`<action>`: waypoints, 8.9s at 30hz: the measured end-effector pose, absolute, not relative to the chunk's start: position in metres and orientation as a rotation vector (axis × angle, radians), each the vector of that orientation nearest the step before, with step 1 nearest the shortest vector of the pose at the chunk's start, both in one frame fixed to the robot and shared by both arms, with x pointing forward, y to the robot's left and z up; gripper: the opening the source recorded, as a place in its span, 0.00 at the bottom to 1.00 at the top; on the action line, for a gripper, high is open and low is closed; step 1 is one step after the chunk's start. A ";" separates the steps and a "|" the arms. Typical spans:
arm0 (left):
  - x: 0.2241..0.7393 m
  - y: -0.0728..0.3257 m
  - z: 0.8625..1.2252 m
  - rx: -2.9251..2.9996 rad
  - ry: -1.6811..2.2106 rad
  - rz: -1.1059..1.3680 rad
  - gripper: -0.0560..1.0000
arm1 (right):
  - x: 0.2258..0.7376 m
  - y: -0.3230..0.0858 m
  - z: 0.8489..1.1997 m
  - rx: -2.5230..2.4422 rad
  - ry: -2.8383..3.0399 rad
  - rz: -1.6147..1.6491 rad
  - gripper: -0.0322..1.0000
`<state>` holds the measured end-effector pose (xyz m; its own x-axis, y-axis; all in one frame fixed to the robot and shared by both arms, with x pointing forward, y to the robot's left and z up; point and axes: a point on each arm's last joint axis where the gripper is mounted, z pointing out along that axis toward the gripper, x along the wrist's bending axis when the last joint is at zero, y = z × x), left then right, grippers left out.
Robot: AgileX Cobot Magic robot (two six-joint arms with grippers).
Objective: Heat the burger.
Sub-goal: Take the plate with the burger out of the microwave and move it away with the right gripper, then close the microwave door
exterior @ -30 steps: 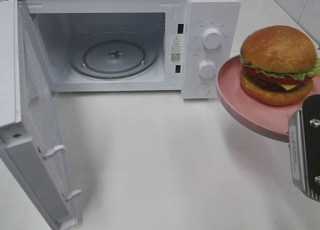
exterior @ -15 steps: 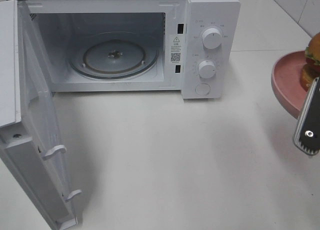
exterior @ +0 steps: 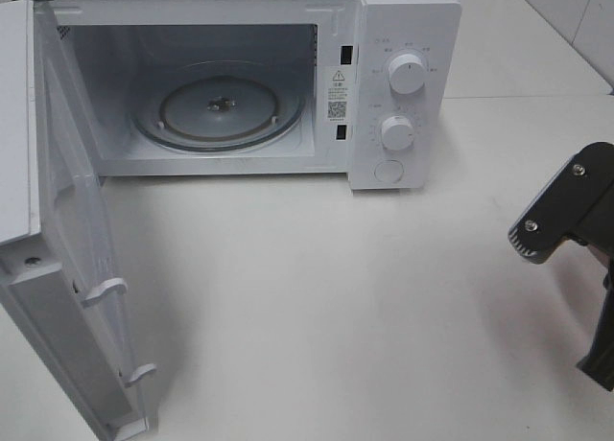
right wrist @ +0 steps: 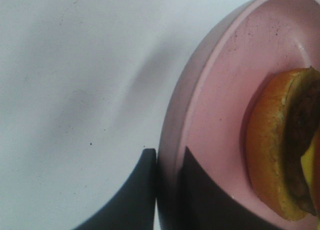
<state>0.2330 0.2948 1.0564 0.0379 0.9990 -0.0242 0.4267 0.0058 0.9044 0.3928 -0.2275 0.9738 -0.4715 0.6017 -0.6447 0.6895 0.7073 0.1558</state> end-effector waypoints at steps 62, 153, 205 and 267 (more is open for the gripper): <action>0.233 0.295 1.056 1.532 1.498 0.924 0.99 | 0.465 -0.210 0.875 1.559 1.908 -0.352 0.10; 0.233 0.295 1.056 1.532 1.498 0.924 0.99 | 0.296 -0.293 1.055 1.546 1.956 0.738 0.76; 0.233 0.295 1.056 1.532 1.498 0.924 0.99 | 0.231 -0.304 1.050 1.568 1.583 0.946 0.76; 0.286 0.297 1.072 1.534 1.553 0.890 0.15 | 0.231 -0.304 1.050 1.568 1.583 0.946 0.76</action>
